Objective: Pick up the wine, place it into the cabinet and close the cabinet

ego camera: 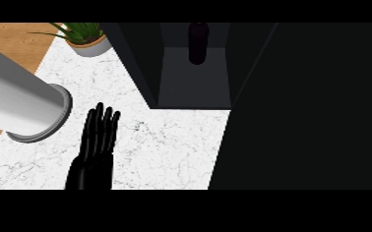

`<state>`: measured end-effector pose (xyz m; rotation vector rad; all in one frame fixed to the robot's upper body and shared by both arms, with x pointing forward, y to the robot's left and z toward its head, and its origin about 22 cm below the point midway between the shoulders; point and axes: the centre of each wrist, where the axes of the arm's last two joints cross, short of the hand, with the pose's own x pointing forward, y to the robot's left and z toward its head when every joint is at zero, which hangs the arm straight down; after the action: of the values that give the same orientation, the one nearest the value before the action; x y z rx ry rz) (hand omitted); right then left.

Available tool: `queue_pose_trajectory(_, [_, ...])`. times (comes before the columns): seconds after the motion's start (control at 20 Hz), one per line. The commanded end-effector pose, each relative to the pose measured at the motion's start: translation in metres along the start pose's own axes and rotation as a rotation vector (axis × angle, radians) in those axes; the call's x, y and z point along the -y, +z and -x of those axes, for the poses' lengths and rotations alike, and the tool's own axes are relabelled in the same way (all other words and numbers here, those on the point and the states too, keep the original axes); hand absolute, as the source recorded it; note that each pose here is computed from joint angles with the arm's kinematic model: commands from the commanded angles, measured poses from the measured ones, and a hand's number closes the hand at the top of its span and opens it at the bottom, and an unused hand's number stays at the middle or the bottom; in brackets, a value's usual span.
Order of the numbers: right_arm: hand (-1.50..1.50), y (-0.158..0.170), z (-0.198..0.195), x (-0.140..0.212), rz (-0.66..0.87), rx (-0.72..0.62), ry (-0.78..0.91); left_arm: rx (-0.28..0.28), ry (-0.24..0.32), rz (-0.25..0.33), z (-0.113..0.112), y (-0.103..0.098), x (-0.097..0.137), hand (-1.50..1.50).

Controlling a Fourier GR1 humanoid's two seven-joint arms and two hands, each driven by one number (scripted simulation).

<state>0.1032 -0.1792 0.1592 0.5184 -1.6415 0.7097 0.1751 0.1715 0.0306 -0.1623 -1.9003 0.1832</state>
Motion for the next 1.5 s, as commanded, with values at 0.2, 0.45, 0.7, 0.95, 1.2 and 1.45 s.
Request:
queue_pose_trajectory(0.2, [1.50,0.002,-0.045,-0.028,-0.135,0.154,-0.028,0.000,-0.019,-0.012,-0.026,0.019,-0.040,-1.50])
queue_pose_trajectory(0.45, [1.50,-0.030,-0.040,-0.044,-0.185,0.111,-0.096,0.018,-0.005,-0.039,-0.037,0.021,-0.059,-1.50])
queue_pose_trajectory(0.7, [1.50,-0.056,-0.039,-0.053,-0.176,0.116,-0.106,0.029,-0.004,-0.021,-0.052,0.020,-0.090,-1.50])
queue_pose_trajectory(0.95, [1.50,-0.083,-0.037,-0.070,-0.146,0.108,-0.117,0.033,0.007,-0.022,-0.068,0.025,-0.114,-1.50])
queue_pose_trajectory(1.2, [1.50,-0.122,-0.044,-0.061,-0.099,0.124,-0.086,0.033,0.006,0.005,-0.072,0.030,-0.125,-1.50])
queue_pose_trajectory(1.45, [1.50,-0.165,-0.055,-0.061,-0.072,0.079,-0.079,0.060,0.008,0.027,-0.089,0.018,-0.148,-1.50])
